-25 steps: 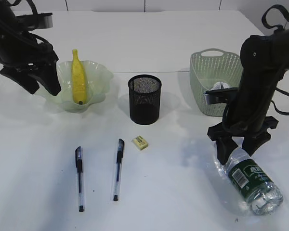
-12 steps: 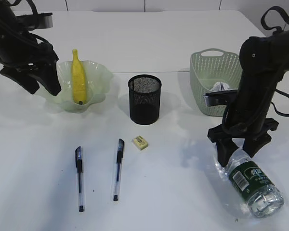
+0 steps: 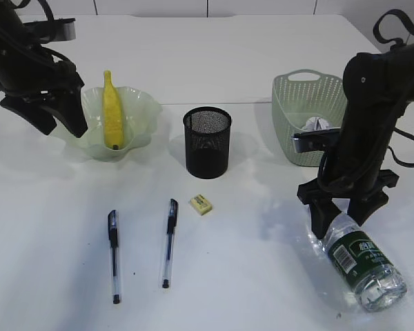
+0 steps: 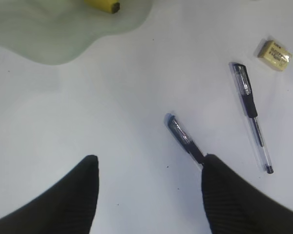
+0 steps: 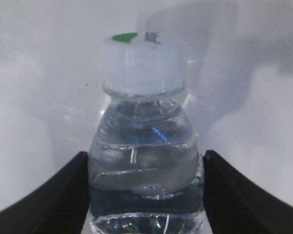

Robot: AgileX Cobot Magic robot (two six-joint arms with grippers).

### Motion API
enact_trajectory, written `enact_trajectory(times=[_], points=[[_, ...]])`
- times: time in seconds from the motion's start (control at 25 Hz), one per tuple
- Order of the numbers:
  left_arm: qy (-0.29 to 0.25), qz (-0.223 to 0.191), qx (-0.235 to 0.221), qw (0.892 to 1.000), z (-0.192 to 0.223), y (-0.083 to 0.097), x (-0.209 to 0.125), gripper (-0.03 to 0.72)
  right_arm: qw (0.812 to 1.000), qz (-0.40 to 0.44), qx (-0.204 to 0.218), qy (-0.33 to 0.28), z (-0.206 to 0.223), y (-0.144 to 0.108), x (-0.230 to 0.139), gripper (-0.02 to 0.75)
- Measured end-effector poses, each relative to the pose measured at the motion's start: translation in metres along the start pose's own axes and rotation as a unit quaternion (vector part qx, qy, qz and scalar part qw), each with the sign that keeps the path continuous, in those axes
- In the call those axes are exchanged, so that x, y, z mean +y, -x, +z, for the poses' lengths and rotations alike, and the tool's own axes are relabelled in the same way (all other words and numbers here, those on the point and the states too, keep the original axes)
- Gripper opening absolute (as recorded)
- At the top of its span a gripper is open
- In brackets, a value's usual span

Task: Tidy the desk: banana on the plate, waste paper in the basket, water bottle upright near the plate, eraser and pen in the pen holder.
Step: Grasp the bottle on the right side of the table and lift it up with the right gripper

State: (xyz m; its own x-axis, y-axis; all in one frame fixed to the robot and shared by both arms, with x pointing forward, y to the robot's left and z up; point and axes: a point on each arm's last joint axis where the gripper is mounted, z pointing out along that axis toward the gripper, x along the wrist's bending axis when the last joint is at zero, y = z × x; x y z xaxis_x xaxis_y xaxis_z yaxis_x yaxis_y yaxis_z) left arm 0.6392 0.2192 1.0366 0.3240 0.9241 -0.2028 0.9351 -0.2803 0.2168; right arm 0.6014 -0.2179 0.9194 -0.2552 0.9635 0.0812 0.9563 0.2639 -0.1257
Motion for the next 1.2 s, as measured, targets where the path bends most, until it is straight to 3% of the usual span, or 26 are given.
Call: enact_trajectory(times=[0.2,0.52,0.84,1.2], points=[[0.000,0.000,0.000,1.000,0.000,0.000,0.000,0.465,1.000,-0.001,0.000,0.000,0.000,0.000,0.000,0.503],[0.000,0.000,0.000,1.000,0.000,0.000,0.000,0.465,1.000,-0.003,0.001,0.000,0.000,0.000,0.000,0.391],[0.000,0.000,0.000,1.000,0.000,0.000,0.000,0.465,1.000,-0.005,0.001,-0.005,-0.006,0.000,0.008,0.381],[0.000,0.000,0.000,1.000,0.000,0.000,0.000,0.465,0.997,-0.014,-0.007,0.073,-0.052,-0.001,0.037,0.381]])
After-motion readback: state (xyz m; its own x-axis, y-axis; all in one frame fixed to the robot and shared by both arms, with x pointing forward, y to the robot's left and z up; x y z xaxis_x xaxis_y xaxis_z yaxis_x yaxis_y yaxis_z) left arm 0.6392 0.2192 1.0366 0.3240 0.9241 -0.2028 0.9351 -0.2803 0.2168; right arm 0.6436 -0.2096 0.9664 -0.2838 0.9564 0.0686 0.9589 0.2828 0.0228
